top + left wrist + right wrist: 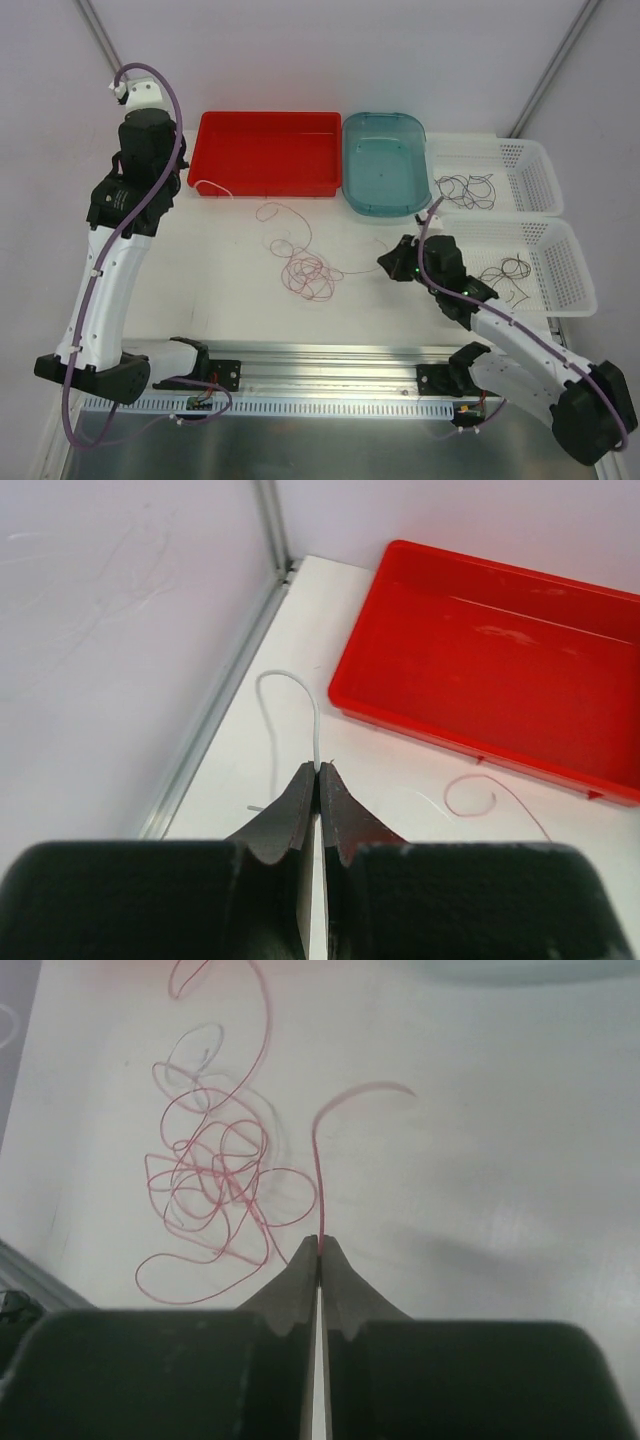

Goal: Untangle the cables

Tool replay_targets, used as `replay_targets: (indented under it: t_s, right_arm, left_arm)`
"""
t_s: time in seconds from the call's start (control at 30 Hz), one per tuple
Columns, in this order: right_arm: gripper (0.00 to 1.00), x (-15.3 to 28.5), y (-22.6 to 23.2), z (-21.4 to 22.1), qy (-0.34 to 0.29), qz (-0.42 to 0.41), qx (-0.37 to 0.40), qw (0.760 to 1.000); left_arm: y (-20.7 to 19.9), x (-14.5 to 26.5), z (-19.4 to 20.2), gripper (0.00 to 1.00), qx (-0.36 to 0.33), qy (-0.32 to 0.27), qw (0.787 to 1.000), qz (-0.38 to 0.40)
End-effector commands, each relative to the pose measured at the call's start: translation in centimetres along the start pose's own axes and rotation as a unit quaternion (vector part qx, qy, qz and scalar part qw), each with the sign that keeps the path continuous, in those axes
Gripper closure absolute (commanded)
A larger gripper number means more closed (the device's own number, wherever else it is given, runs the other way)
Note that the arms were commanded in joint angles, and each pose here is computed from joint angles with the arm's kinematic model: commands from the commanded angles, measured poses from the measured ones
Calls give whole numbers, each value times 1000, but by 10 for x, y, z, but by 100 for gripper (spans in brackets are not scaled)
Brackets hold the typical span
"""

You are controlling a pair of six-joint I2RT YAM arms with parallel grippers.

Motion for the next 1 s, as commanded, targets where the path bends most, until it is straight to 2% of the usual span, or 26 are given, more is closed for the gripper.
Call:
replay_targets:
  t_s: [0.0, 0.1, 0.2, 0.4, 0.53, 0.6, 0.7, 0.73, 0.83, 0.9, 0.97]
  right_arm:
    - [99, 27, -41, 7, 17, 72, 0, 997]
    - [99, 40, -53, 3, 24, 100, 8, 995]
    - [99, 44, -60, 4, 34, 117, 5, 992]
    - [99, 39, -45, 10, 66, 78, -8, 995]
    - [90, 37, -32, 13, 93, 62, 14, 994]
    - [82, 39, -30, 15, 106, 66, 25, 992]
    - [65, 41, -24, 16, 118, 71, 44, 990]
    - [51, 42, -21, 17, 121, 69, 49, 989]
    - [27, 45, -15, 18, 127, 62, 62, 988]
    - [17, 48, -10, 17, 128, 58, 71, 987]
    - [12, 50, -10, 17, 132, 60, 76, 987]
  left_arm:
    - [25, -6, -1, 100, -6, 0, 998, -56]
    - [19, -4, -1, 100, 6, 1, 999, -33]
    - [24, -5, -1, 100, -5, 2, 999, -47]
    - [0, -7, 0, 100, 2, 9, 1000, 25]
    - [-12, -7, -10, 100, 12, 4, 998, 56]
    - [-19, -6, -23, 100, 18, -6, 997, 75]
    - [-25, -5, -45, 100, 27, -27, 995, 90]
    - [-29, -4, -53, 100, 29, -33, 994, 102]
    - [-38, 1, -82, 100, 41, -63, 988, 133]
    - [-46, 0, -100, 100, 47, -80, 984, 150]
    - [-57, -3, -114, 100, 54, -91, 979, 172]
Point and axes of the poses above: each gripper's point midway between its finger pads, its own x axis back along the fingers, its own y axis along the line the jaws close on, z = x × y, the point moved 2 cm from there along x, back along the fingers, and after that the axes turned 1 degree about -x, right-handed, at the moved point
